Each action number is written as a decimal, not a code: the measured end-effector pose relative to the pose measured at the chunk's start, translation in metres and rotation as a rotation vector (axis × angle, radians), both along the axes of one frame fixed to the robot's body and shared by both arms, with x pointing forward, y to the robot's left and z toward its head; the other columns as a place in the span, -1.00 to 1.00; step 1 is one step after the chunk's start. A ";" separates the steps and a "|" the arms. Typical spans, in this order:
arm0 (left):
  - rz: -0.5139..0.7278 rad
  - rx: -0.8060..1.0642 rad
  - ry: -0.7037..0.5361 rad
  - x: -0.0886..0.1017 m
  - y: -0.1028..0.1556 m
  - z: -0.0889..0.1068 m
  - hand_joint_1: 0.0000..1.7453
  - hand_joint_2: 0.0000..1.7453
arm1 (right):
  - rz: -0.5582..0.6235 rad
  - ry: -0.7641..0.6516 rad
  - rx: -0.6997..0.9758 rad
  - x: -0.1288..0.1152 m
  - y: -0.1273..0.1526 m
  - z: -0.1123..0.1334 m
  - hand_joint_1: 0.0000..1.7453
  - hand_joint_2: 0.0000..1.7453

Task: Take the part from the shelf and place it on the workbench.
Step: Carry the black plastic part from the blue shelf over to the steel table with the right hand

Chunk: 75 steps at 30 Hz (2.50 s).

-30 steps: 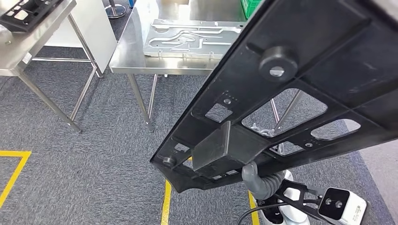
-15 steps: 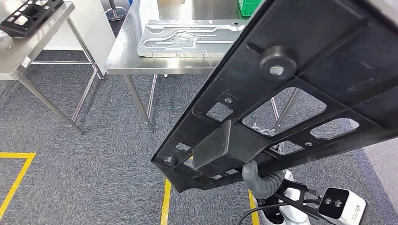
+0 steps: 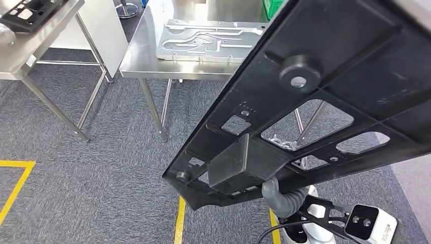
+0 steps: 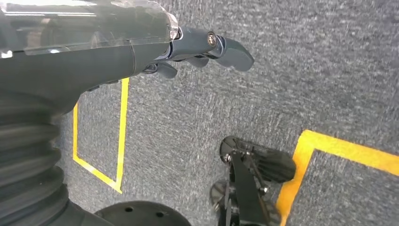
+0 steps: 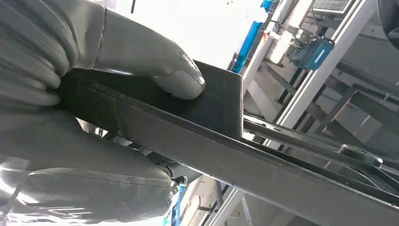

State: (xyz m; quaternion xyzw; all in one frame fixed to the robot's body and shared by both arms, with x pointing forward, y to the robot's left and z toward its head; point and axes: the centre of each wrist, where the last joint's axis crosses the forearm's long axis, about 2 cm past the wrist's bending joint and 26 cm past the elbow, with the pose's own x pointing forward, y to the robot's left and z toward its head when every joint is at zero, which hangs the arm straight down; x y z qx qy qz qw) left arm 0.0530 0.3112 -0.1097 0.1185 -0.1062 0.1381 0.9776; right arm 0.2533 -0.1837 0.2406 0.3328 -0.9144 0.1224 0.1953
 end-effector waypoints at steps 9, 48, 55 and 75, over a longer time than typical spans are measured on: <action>-0.002 -0.003 0.003 -0.001 -0.001 0.000 -1.00 1.00 | 0.001 0.001 -0.001 0.000 0.000 -0.001 1.00 1.00; -0.029 -0.013 0.014 -0.003 -0.002 0.000 -1.00 1.00 | 0.001 -0.014 -0.003 0.001 0.000 0.004 1.00 1.00; -0.031 -0.012 0.016 -0.005 0.000 -0.001 -1.00 1.00 | 0.000 -0.012 -0.005 0.001 0.000 0.003 1.00 1.00; -0.036 -0.012 0.008 -0.001 0.000 0.000 -1.00 1.00 | 0.000 -0.023 -0.005 0.004 0.000 0.007 1.00 1.00</action>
